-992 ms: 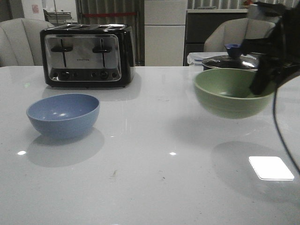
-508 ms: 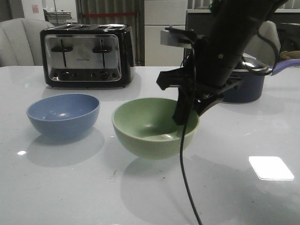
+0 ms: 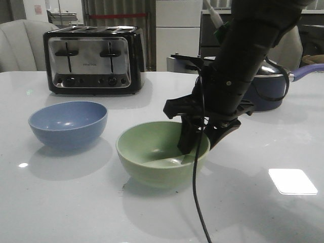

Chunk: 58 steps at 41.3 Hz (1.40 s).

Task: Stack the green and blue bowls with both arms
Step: 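Slide the green bowl with the right gripper toward the table center, then open the right gripper and lift it away from the green bowl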

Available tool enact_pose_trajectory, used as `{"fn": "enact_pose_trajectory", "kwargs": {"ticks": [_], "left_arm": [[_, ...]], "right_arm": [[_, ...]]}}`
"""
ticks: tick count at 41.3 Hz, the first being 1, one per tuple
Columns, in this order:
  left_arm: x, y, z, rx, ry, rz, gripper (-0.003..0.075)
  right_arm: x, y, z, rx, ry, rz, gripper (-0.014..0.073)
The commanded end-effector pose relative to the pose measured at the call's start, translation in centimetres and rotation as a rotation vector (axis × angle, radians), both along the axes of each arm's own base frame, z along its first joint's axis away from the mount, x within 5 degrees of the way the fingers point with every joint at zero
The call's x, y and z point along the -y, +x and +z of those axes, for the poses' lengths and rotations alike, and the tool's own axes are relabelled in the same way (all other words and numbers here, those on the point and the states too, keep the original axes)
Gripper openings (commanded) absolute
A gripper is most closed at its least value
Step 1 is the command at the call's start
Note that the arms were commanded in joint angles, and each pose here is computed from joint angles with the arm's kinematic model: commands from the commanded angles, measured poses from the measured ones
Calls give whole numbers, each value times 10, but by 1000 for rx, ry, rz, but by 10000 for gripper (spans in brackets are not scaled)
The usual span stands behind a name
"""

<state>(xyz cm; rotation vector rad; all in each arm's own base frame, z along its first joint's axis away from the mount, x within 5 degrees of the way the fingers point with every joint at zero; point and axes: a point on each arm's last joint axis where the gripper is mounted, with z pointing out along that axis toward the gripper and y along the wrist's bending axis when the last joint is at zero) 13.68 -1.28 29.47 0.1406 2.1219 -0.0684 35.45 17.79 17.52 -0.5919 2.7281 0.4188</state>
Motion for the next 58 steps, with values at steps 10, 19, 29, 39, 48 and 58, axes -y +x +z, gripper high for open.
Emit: {"fn": "enact_pose_trajectory", "kwargs": {"ticks": [10, 19, 29, 39, 48, 58], "left_arm": [[0, 5, 16, 102, -24, 13, 580], [0, 5, 16, 102, -24, 13, 580], [0, 5, 17, 116, -31, 15, 580], [0, 8, 15, 104, -33, 15, 580], [9, 22, 17, 11, -37, -37, 580], [28, 67, 16, -119, -24, -108, 580]], "right_arm": [[3, -35, 107, 291, 109, 66, 399], [16, -90, 145, 443, 135, 143, 399], [49, -150, 157, 534, 169, 128, 399], [76, -201, 148, 582, 191, 126, 399], [87, -222, 147, 621, 211, 125, 399], [87, -221, 146, 615, 208, 126, 399]]}}
